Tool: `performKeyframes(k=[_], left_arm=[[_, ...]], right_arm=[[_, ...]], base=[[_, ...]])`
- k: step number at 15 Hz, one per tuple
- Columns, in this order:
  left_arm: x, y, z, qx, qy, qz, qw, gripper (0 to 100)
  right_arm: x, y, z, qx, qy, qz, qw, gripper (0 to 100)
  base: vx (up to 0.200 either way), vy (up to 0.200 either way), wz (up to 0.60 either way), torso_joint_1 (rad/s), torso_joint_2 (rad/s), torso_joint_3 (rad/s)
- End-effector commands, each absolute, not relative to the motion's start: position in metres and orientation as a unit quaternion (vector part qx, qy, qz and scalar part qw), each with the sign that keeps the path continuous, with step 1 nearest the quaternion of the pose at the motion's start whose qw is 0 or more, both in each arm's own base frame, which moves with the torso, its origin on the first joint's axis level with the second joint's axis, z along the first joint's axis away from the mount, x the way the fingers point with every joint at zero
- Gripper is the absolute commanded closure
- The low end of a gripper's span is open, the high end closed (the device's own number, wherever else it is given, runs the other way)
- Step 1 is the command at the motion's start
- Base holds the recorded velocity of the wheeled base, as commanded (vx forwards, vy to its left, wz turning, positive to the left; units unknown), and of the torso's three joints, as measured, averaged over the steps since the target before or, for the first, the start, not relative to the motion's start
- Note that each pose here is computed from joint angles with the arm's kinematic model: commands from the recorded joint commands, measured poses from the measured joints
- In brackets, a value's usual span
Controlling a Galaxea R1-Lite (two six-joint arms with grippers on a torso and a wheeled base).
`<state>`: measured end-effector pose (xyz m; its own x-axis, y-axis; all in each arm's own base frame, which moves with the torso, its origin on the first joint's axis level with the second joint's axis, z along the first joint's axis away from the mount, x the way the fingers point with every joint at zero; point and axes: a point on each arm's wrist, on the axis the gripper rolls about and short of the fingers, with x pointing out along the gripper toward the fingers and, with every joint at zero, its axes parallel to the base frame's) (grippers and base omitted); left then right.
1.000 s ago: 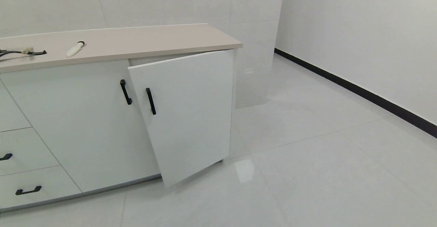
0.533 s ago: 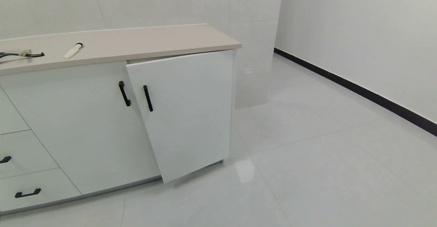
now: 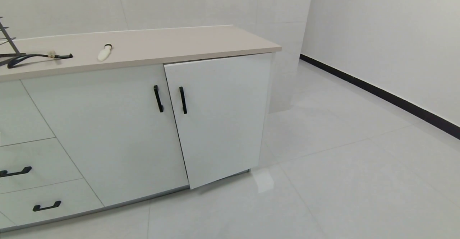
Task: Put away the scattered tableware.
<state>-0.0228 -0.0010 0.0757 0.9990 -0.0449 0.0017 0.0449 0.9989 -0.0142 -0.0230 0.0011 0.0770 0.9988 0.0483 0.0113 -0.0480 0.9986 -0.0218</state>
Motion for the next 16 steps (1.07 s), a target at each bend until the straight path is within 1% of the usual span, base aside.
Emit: performKeyframes(k=[1, 4, 5, 13, 14, 16], left_arm=[[-0.0228, -0.001, 0.0756, -0.008, -0.001, -0.022, 1.0, 0], [-0.0228, -0.001, 0.0756, -0.007, -0.001, -0.022, 1.0, 0], [-0.0228, -0.001, 0.0756, -0.007, -0.001, -0.022, 1.0, 0], [-0.0228, -0.001, 0.0756, -0.008, -0.001, -0.021, 1.0, 0], [-0.0228, -0.001, 0.0758, -0.008, -0.001, -0.021, 1.0, 0], [-0.0228, -0.001, 0.0756, -0.008, -0.001, -0.021, 1.0, 0]], right_arm=[[-0.0228, 0.0011, 0.0764, -0.01, -0.003, 0.025, 1.0, 100], [-0.0228, 0.0011, 0.0758, -0.002, 0.001, 0.025, 1.0, 100], [-0.0228, 0.0011, 0.0758, -0.002, 0.001, 0.025, 1.0, 100], [-0.0228, 0.0008, 0.0758, -0.001, 0.001, 0.018, 1.0, 100], [-0.0228, 0.0008, 0.0758, -0.001, 0.001, 0.018, 1.0, 100], [-0.0228, 0.0008, 0.0758, 0.0, 0.001, 0.018, 1.0, 100]], base=[[0.0, 0.2, 0.0, 0.002, 0.0, 0.007], [0.0, 0.2, 0.0, -0.001, 0.0, 0.001], [0.0, 0.0, 0.0, 0.0, 0.0, 0.0], [0.0, 0.0, 0.6, 0.003, 0.0, 0.003], [0.0, 0.0, 0.0, 0.0, 0.0, 0.0], [0.0, 0.2, 0.0, -0.002, 0.0, 0.0]])
